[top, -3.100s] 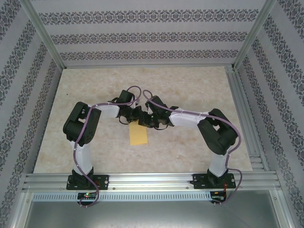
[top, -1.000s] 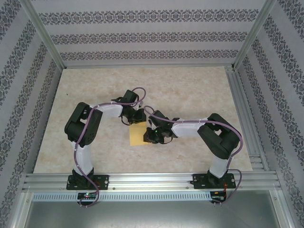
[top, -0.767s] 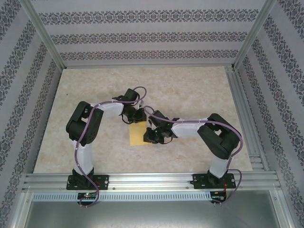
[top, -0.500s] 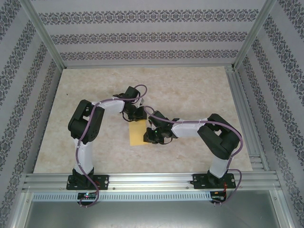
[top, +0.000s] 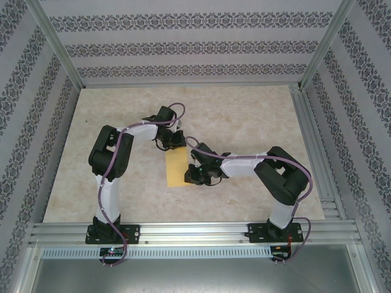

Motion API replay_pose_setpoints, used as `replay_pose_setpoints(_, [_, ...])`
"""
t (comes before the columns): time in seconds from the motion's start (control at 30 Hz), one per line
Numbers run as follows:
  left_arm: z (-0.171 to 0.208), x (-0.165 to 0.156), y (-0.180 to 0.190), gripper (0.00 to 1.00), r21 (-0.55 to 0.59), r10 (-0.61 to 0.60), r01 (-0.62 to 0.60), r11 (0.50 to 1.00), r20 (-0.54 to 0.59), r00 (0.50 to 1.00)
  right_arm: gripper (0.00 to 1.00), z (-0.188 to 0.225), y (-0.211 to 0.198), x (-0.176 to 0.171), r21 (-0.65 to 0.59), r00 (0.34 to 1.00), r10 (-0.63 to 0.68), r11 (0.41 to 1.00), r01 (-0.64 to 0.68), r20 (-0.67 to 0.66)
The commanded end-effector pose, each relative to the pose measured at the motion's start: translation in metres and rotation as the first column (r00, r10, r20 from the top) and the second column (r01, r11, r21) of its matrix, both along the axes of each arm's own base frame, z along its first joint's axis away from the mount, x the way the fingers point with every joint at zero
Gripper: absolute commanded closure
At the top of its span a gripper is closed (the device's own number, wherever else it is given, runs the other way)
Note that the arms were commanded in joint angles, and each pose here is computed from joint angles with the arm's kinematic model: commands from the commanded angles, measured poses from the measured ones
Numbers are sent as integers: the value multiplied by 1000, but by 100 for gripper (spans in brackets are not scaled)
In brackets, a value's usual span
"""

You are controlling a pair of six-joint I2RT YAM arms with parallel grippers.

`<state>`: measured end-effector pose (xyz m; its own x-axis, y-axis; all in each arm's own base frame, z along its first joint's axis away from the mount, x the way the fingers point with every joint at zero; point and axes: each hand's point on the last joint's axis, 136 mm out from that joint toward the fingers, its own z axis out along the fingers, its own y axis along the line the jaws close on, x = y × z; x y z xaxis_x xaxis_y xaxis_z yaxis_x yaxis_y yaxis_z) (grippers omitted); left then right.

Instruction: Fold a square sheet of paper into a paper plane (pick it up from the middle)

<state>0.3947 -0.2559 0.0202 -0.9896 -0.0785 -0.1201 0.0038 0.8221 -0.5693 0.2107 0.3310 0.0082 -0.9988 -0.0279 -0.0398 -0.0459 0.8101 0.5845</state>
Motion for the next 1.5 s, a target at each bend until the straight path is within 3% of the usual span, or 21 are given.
replay_pose_setpoints(0.0, [-5,31,19,87,49,41,-44,998,75,996,86,-51,-43,-51,-220,987,3,975,-39,-163])
replay_pose_setpoints(0.2, [32,54,27,81,29,73,-78,997,143,987,85,-30,-27,-40,-157,995,28,987,-43,-99])
replay_pose_setpoints(0.37, [66,60,48,67,36,125,-135,990,206,971,83,4,-5,-23,-69,999,46,997,-47,-9])
replay_pose_setpoints(0.53, [83,36,75,55,40,197,-210,977,224,955,71,56,14,8,-25,988,47,999,-44,147])
replay_pose_setpoints(0.67, [90,0,94,44,40,241,-256,966,220,945,64,74,6,36,-134,962,46,991,-10,268])
replay_pose_setpoints(0.8, [91,-39,108,36,39,276,-289,956,202,940,62,75,1,65,-259,940,65,966,25,334])
replay_pose_setpoints(1.0, [78,-88,118,28,29,309,-316,948,137,941,65,65,15,100,-281,938,59,959,42,341])
replay_pose_setpoints(1.47, [58,-130,96,20,-46,232,-231,972,13,973,67,16,27,122,-246,973,33,969,25,228])
